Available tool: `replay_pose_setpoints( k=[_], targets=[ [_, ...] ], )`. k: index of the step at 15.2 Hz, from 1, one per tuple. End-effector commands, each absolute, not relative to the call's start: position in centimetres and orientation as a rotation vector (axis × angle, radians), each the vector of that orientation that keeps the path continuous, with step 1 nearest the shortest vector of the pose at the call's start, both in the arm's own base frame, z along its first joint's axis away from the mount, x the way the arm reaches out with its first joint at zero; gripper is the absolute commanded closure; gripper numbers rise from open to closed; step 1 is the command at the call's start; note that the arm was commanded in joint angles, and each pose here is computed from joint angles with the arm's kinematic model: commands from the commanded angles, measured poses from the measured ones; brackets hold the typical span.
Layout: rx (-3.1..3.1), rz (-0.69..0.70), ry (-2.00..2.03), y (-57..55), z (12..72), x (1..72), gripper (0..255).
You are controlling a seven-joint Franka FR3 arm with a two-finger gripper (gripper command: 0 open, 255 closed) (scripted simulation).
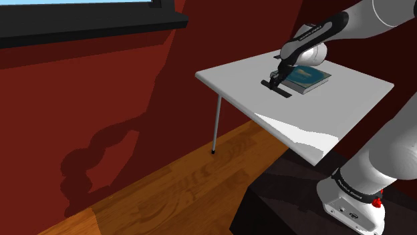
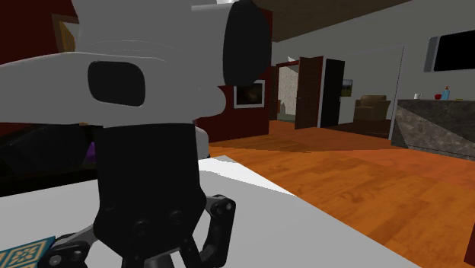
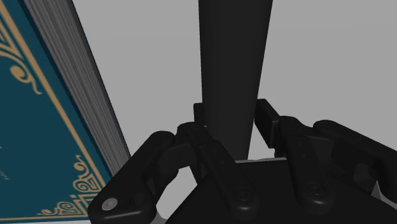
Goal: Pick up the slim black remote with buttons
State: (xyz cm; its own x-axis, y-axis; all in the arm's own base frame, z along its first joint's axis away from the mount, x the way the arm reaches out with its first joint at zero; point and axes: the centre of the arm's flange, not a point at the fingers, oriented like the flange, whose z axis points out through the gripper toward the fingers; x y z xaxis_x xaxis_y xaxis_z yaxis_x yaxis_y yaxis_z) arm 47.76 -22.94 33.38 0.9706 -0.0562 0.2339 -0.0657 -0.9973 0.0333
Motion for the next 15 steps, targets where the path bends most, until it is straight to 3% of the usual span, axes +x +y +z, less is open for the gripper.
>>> replay_pose_setpoints(
  k=[1,15],
  targets=[
    [3.08,0.349,-0.098,-22.8,33.4,47.6,255],
    [3.08,0.349,-0.098,-22.8,40.8,47.6,255]
  ],
)
